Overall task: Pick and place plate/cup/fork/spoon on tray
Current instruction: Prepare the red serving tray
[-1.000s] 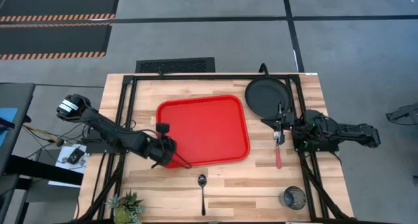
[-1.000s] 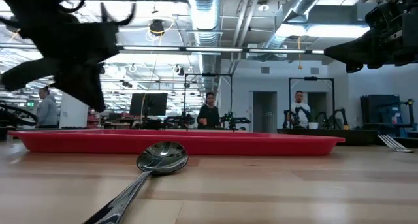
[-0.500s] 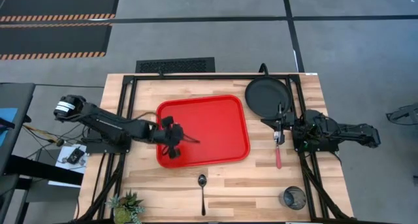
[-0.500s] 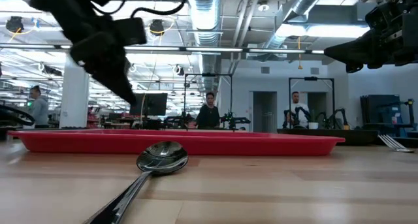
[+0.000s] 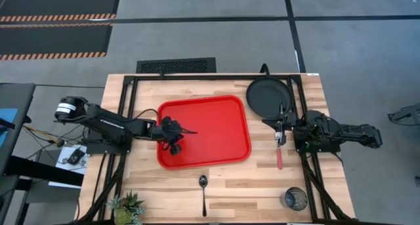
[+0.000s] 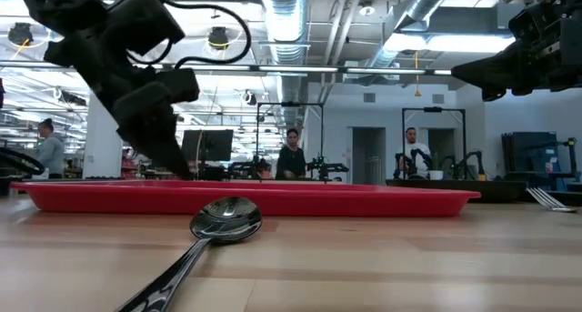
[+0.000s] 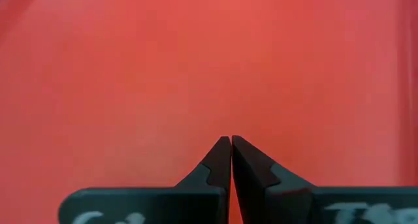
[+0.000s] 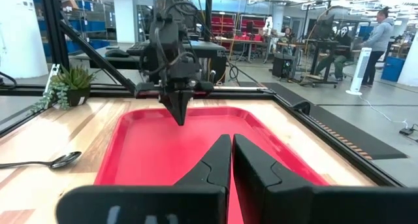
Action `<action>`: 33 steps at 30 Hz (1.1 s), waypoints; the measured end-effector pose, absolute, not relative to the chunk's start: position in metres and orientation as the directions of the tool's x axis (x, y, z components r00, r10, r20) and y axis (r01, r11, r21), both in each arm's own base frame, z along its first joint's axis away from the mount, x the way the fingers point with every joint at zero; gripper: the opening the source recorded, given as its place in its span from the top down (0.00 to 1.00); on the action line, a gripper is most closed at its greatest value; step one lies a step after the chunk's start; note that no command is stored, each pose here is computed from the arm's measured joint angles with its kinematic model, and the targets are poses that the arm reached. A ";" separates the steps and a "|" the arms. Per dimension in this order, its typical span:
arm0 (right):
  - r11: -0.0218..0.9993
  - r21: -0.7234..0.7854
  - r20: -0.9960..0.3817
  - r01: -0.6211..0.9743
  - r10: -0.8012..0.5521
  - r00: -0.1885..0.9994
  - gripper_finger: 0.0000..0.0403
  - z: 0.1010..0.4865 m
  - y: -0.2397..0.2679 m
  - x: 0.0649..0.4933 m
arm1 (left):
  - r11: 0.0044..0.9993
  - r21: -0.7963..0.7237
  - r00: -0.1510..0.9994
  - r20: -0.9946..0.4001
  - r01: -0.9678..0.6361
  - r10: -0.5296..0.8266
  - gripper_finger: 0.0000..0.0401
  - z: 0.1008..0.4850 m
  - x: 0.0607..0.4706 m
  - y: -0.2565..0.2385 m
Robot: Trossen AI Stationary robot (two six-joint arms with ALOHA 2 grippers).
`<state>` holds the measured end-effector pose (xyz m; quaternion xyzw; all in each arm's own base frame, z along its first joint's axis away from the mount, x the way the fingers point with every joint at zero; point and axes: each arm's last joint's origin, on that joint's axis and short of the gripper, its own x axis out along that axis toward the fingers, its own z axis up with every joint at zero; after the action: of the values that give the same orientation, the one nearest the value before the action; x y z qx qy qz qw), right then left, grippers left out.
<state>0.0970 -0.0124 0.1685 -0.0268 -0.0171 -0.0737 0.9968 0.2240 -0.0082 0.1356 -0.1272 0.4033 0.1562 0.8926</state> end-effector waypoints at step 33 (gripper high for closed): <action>0.987 -0.059 0.055 0.148 -0.145 0.988 0.94 0.170 -0.012 0.097 | 0.982 0.188 0.626 -0.764 -0.011 0.153 1.00 0.109 0.241 0.000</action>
<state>0.0968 -0.0123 0.1702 -0.0316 -0.0255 -0.0734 0.9965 0.2413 0.0002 0.1094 0.0830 0.4298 0.0457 0.8980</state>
